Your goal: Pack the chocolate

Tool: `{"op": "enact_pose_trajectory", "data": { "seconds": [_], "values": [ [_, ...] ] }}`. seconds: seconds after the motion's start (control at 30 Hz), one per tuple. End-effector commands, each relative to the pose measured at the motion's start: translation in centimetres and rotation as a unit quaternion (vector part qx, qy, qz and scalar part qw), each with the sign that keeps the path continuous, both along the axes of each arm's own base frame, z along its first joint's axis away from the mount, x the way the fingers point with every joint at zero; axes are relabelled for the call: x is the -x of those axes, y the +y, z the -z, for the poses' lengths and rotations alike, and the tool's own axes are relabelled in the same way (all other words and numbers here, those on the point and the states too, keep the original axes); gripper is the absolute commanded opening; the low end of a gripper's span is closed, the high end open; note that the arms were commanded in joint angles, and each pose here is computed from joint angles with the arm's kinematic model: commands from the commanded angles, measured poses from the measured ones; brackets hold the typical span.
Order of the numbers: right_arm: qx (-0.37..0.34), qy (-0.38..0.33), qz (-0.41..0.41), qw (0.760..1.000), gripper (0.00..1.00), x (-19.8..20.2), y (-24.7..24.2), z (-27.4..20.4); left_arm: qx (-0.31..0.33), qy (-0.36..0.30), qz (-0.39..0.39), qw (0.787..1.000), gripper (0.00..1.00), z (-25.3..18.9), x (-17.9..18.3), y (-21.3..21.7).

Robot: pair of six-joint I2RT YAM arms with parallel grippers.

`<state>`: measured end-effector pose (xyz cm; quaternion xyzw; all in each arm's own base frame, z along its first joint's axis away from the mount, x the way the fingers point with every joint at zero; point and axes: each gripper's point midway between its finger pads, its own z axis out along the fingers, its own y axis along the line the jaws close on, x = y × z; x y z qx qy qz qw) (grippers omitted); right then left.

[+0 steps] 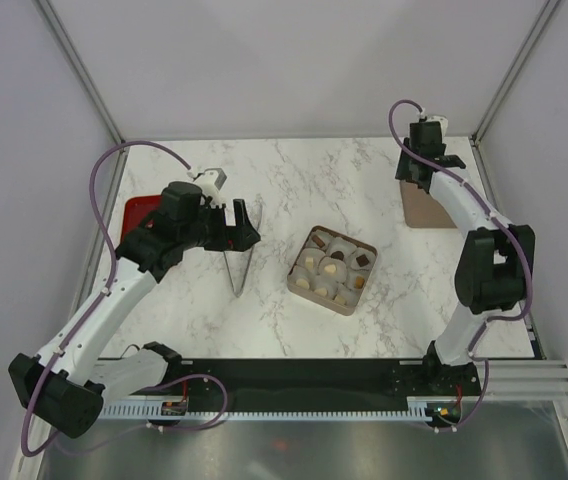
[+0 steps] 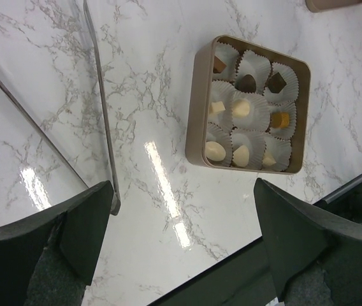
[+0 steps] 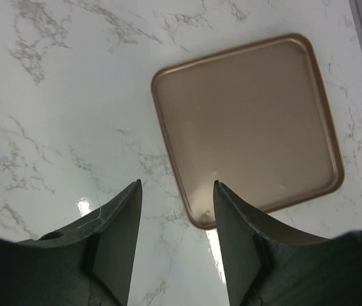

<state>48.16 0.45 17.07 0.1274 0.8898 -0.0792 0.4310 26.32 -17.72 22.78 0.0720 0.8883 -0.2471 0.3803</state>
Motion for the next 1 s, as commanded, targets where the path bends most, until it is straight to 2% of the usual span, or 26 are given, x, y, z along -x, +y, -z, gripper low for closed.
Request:
{"op": "enact_pose_trajectory", "data": {
  "seconds": [0.0,0.17,0.27,0.73,0.97],
  "values": [
    [-0.011,0.023,-0.009,1.000,0.56,-1.4,-1.1,1.6,0.009,-0.039,0.024,0.999,1.00,-1.4,0.2,-0.2],
    [-0.021,0.080,-0.019,0.996,0.45,-2.4,-2.0,6.9,0.011,-0.035,0.035,0.999,1.00,-1.2,0.6,-0.4],
    [-0.011,0.102,-0.031,0.994,0.43,-2.7,-2.2,8.7,0.016,-0.029,0.045,0.998,1.00,-1.0,0.8,-0.8],
    [-0.031,0.148,-0.069,0.986,0.41,-1.9,-0.8,13.9,0.017,-0.022,0.049,0.998,0.99,-0.6,0.9,-0.9],
    [-0.031,0.160,-0.071,0.984,0.35,-1.6,-0.8,15.0,0.020,-0.022,0.052,0.998,0.97,-0.8,0.9,-1.0]
  ]
}}
